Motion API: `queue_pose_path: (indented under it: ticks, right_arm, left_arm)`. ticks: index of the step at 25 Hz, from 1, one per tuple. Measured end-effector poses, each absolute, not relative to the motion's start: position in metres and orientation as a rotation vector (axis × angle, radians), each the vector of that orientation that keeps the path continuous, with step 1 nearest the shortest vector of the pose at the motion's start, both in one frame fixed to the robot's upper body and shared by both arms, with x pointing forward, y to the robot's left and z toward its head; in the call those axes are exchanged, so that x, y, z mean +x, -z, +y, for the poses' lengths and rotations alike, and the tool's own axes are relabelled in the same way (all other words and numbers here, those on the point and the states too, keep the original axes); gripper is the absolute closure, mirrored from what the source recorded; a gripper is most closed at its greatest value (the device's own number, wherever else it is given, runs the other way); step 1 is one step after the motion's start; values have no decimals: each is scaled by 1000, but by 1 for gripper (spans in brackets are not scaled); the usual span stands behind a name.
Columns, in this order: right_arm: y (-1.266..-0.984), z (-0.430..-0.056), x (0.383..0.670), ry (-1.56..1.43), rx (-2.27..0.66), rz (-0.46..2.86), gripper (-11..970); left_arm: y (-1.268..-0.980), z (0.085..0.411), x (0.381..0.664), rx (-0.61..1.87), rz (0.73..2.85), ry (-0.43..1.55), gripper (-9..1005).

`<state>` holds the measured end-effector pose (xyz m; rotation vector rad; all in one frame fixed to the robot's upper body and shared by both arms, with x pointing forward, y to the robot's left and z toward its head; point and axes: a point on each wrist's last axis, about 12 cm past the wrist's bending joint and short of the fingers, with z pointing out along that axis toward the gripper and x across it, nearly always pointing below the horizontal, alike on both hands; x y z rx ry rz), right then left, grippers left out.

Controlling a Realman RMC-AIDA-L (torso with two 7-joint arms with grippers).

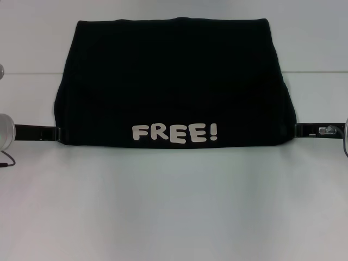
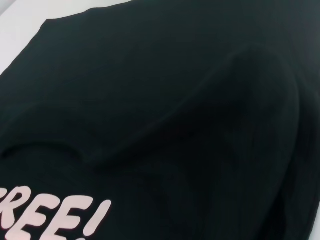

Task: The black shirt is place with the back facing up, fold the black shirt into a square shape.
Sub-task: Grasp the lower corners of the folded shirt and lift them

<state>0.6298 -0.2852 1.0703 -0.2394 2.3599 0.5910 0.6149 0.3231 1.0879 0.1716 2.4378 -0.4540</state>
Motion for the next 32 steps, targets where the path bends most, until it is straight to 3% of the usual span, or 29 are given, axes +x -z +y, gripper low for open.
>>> queue_pose_path:
  ticks: [5,14,24,32]
  right_arm:
    - [-1068,-287,624,-612,-262,2351,934]
    - [-1069,-312,587,-795,-316,2282,937]
    - [-1055,-355,518,-918,-364,2273,937]
    - [-1044,-379,463,-982,-445,2263,936]
  left_arm:
    - [-1088,324,613,168,2441,458,972]
    - [-1104,331,591,283,2483,594,973]
    - [-1104,339,544,517,2545,813,975]
    - [-1101,353,511,537,2524,990,976]
